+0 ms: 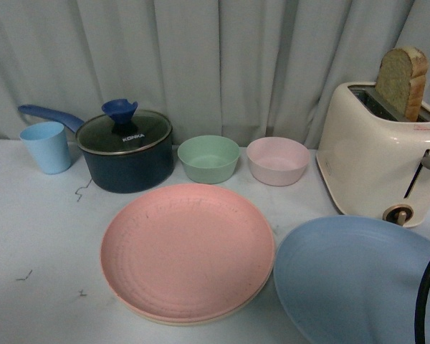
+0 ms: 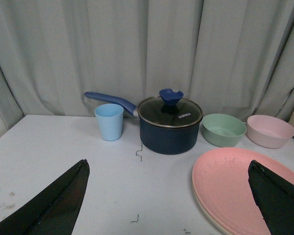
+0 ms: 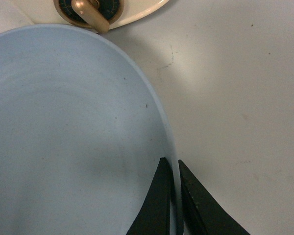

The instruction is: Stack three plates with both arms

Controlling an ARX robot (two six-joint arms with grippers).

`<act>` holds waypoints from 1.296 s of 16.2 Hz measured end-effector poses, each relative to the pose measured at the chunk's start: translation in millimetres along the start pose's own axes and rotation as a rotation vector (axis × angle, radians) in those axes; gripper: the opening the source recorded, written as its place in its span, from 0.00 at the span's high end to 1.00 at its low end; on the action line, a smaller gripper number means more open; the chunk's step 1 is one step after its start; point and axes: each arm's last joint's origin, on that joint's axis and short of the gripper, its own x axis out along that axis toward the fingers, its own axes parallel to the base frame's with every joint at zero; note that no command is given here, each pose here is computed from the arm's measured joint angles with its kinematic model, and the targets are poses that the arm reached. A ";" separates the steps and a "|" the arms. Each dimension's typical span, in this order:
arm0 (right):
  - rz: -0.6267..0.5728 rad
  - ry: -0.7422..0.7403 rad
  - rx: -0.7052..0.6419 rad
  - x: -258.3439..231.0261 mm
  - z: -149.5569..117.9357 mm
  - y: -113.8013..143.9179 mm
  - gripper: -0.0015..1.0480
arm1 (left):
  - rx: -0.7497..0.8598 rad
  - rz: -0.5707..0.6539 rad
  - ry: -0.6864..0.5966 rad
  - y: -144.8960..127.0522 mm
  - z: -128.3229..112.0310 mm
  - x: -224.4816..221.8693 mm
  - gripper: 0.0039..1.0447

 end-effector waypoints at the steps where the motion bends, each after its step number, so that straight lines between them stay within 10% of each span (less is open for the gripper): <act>1: 0.009 0.000 0.007 -5.9 -0.1 -2.1 0.97 | 0.000 0.000 0.000 0.0 0.0 0.0 0.06; 8: 0.143 -0.101 -0.032 -91.0 17.6 9.4 0.97 | 0.000 0.000 0.000 0.0 0.0 0.0 0.06; 12: 0.212 -0.227 -0.042 -96.2 54.3 59.3 0.97 | 0.000 0.000 0.000 0.0 0.0 0.0 0.06; 21: 0.256 -0.045 -0.028 -12.5 40.1 184.5 0.97 | 0.000 0.000 0.000 0.0 0.0 0.0 0.06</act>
